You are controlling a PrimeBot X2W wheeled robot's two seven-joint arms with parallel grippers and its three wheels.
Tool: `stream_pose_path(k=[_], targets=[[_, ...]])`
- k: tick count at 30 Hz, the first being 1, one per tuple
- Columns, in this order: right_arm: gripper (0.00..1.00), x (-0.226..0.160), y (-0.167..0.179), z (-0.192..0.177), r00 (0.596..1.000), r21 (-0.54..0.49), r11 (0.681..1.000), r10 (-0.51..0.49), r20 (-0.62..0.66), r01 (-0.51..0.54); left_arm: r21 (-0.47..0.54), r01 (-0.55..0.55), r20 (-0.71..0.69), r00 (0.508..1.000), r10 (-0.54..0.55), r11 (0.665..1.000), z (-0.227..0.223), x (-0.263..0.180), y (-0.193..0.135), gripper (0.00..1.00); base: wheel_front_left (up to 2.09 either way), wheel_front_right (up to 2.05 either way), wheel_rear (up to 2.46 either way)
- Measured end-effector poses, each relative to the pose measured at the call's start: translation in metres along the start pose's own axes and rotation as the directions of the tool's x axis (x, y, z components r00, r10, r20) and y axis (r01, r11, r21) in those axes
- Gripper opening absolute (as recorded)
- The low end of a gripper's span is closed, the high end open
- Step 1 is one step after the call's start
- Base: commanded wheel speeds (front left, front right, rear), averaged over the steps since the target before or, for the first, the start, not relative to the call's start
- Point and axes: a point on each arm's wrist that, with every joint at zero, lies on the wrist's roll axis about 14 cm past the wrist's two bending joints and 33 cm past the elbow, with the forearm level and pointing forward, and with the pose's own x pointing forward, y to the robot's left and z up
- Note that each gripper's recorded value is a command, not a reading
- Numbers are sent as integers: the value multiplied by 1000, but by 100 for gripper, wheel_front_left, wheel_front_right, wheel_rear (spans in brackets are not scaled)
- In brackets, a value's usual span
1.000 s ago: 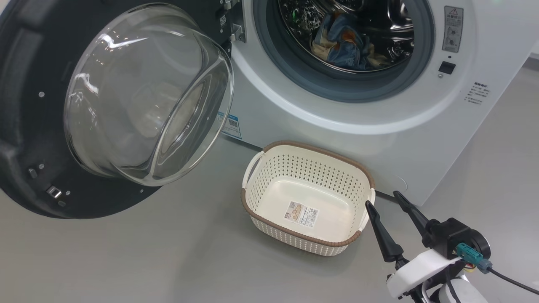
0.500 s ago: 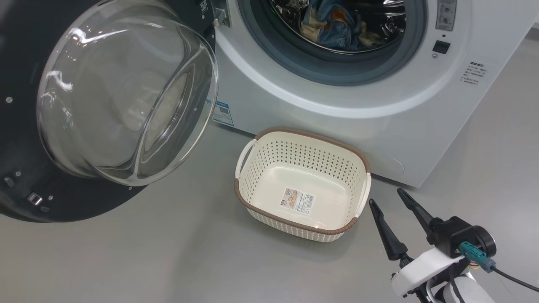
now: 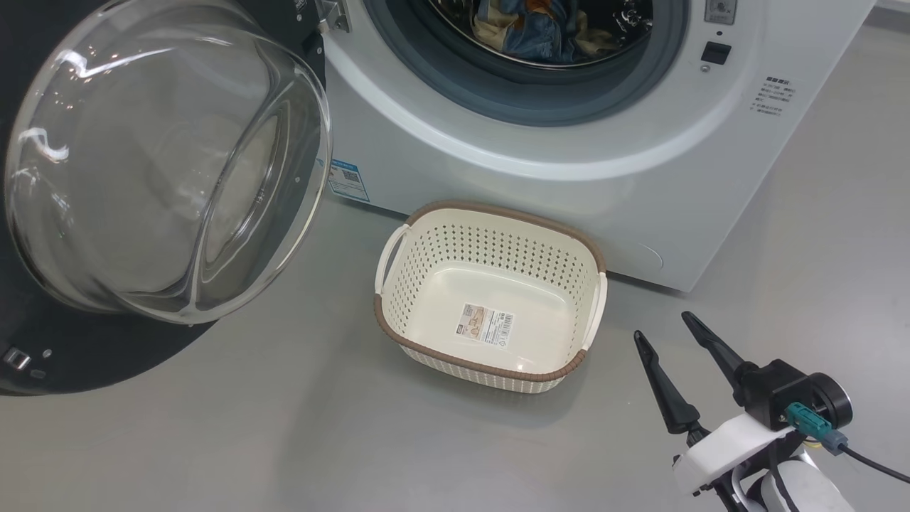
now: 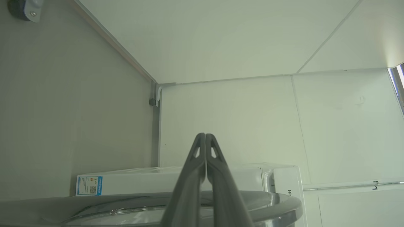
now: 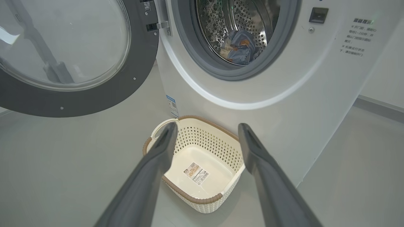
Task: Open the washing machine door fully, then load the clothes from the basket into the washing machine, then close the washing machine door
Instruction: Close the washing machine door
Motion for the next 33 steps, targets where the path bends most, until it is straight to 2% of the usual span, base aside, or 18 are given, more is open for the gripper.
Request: stream_pose_path(k=[6,18,33], targets=[[100,-2,-13,2,1000,-8,1000,-29,6,29,1,6,-108,994,-6,1000,-27,10,2,0,0,0,0],[100,-3,-24,5,998,-20,998,-54,13,54,9,4,-268,963,-1,1000,-48,6,3,0,0,0,0],[100,3,-4,18,999,-22,1000,-16,47,17,27,34,-458,889,-18,999,-77,-16,-1,0,0,0,0]])
